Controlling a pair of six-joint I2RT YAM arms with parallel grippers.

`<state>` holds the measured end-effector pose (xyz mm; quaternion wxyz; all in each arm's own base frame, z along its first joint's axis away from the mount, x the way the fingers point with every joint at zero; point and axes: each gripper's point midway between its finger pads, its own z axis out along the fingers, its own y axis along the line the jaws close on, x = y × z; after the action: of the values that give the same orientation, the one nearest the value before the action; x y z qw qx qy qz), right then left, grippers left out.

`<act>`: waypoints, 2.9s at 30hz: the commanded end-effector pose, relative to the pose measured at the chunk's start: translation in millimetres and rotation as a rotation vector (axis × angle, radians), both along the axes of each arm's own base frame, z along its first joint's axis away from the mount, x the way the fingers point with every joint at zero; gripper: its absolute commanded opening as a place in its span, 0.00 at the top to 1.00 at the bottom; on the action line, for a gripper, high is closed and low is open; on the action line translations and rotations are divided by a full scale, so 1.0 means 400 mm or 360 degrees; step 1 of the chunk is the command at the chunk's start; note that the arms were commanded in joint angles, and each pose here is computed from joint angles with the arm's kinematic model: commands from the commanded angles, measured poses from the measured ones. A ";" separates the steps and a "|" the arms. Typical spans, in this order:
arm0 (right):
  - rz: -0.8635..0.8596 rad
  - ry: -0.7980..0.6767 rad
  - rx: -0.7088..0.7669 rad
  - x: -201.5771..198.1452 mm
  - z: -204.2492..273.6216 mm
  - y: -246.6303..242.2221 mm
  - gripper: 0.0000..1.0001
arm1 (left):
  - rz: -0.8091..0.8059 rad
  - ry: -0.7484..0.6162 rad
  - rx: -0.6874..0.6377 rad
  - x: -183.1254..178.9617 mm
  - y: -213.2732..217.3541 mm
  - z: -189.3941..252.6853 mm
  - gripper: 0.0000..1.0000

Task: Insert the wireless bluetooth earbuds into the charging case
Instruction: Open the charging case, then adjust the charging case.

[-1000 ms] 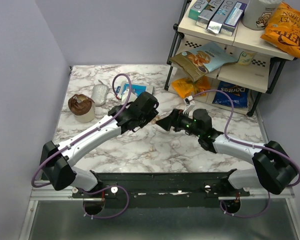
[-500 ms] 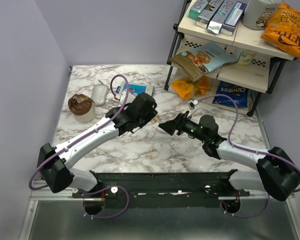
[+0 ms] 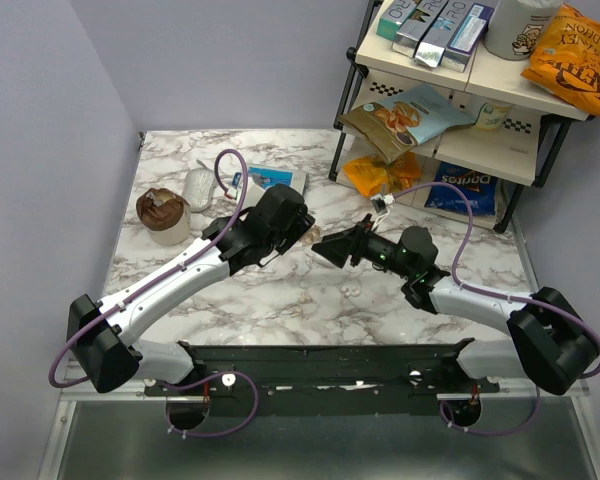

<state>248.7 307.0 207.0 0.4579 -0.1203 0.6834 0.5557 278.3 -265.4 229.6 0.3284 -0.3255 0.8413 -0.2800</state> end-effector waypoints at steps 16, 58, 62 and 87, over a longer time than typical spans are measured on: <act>-0.0120 0.0056 -0.0119 0.071 -0.023 0.016 0.43 | -0.0034 -0.0007 -0.0074 -0.006 -0.012 0.013 1.00; -0.0070 -0.0133 -0.0283 0.019 0.005 -0.027 0.99 | -0.0186 -0.0098 -0.0119 -0.009 -0.055 0.027 0.19; -0.0052 -0.0151 -0.0300 0.012 0.011 -0.029 0.99 | -0.0176 -0.0105 -0.0101 -0.006 -0.049 0.034 0.06; -0.0076 -0.0252 -0.1870 -0.051 0.123 -0.284 0.99 | -0.1701 -0.1125 0.0492 -0.167 -0.029 0.096 0.07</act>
<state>252.0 231.6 285.7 0.4553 -0.3260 0.8106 0.1716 249.3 -264.8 232.7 0.3991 0.1140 0.8548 -0.3115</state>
